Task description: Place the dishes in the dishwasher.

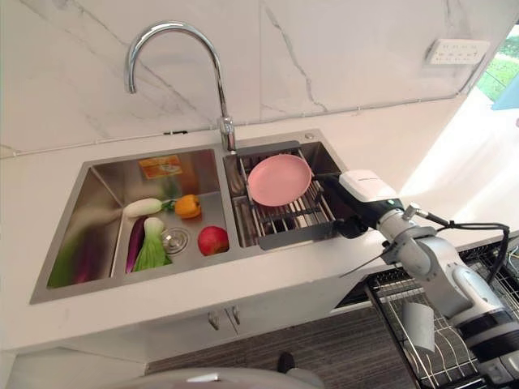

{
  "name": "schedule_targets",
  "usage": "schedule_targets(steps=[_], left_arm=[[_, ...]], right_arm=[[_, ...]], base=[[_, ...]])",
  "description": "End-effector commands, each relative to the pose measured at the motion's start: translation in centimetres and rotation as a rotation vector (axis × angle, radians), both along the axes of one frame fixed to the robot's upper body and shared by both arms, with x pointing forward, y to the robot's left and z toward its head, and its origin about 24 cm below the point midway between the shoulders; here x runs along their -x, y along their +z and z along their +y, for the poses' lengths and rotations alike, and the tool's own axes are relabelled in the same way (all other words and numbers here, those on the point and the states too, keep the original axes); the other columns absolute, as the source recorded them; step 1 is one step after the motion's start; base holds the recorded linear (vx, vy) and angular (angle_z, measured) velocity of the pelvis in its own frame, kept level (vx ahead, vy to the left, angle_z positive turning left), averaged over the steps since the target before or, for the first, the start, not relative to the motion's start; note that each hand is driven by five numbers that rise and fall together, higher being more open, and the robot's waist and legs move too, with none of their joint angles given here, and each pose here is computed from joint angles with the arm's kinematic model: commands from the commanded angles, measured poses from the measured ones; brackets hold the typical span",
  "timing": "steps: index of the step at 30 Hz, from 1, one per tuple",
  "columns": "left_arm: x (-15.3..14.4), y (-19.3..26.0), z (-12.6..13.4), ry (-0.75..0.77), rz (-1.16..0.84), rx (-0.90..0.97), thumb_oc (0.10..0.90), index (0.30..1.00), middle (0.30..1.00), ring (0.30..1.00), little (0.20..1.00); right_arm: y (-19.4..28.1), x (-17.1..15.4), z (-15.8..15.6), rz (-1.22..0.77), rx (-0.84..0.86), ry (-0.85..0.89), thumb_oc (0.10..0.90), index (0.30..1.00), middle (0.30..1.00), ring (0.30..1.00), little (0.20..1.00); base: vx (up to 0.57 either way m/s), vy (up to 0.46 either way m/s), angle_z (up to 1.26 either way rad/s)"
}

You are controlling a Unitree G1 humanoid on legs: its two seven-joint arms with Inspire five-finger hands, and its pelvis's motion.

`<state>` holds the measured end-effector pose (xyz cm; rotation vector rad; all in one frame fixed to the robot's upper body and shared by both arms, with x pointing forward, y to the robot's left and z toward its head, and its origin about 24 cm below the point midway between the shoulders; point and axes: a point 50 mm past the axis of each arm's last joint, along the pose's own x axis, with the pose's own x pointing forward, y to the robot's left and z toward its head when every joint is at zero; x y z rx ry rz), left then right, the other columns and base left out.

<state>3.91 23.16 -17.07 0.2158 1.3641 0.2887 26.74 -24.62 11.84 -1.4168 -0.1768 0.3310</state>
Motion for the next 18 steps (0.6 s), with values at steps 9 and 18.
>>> schedule_targets(steps=[9, 18], left_arm=[[-0.4, 0.3, 1.2, -0.047, 0.025, -0.043, 0.800, 0.900, 0.900, 0.900, 0.900], [0.3, 0.2, 1.4, -0.043, 0.045, -0.043, 0.800, 0.900, 0.900, 0.900, 0.900]], right_arm=[[5.3, -3.0, 0.7, -0.290, 0.048, 0.017, 0.800, 0.900, 0.900, 0.900, 0.900], [2.7, -3.7, -0.3, -0.224, 0.155, -0.031, 0.800, 0.900, 0.900, 0.900, 0.900]], base=[[-0.01, -0.001, 0.13], [-0.01, -0.001, 0.12]])
